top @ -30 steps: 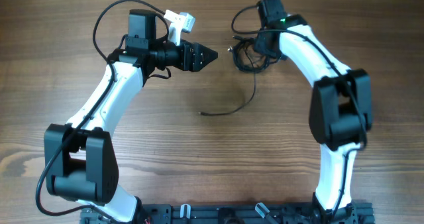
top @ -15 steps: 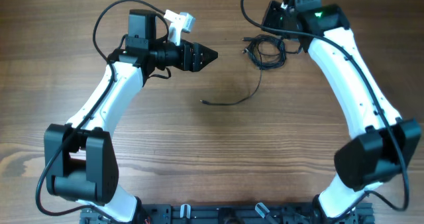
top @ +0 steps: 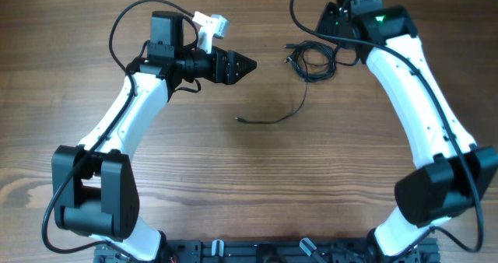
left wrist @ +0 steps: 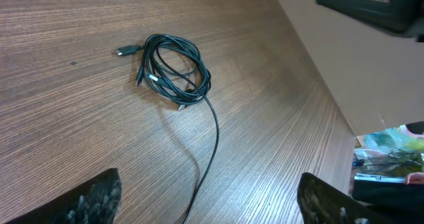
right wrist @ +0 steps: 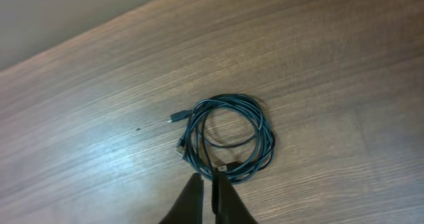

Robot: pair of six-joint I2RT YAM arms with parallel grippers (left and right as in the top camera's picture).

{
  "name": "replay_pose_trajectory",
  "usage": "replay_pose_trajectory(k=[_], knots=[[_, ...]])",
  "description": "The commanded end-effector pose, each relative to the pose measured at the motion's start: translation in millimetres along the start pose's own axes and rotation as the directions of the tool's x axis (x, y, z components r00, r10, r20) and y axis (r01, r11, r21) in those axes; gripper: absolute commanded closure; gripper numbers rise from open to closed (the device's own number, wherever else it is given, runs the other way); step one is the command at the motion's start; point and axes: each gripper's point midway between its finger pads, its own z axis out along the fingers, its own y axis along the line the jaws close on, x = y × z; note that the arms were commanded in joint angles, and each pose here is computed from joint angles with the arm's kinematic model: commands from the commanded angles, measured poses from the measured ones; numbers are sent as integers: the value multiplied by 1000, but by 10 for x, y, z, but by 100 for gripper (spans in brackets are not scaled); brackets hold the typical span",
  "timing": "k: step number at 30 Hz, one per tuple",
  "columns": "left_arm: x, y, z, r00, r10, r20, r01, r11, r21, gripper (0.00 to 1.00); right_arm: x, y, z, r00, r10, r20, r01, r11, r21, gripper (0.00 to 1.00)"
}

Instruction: Untangle cables

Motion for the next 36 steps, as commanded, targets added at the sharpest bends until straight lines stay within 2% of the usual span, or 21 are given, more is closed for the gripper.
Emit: replay_pose_trajectory(k=[1, 4, 9, 18, 24, 32, 36], knots=[[-23, -36, -16, 1000, 4, 4, -4, 1000, 15, 11, 79, -69, 349, 1000, 0, -27, 2, 997, 73, 64], [-24, -36, -16, 1000, 9, 5, -9, 1000, 15, 11, 164, -80, 544, 998, -21, -56, 26, 996, 90, 57], [-22, -34, -16, 1000, 28, 4, -28, 1000, 14, 11, 202, -60, 752, 996, -56, -66, 62, 994, 89, 51], [-32, 44, -17, 1000, 29, 8, -29, 999, -31, 12, 175, -364, 1082, 996, -5, -92, 18, 990, 138, 49], [-54, 266, -33, 1000, 2, 22, 2, 987, -164, 15, 254, -430, 1263, 988, -15, -151, 30, 995, 97, 49], [-79, 632, -106, 995, -63, 71, 86, 914, -397, 15, 420, -394, 1477, 979, -29, -203, 43, 997, 65, 50], [-71, 633, -80, 996, -53, 66, 76, 904, -421, 14, 500, -425, 1597, 975, -21, -221, 39, 996, 77, 54]])
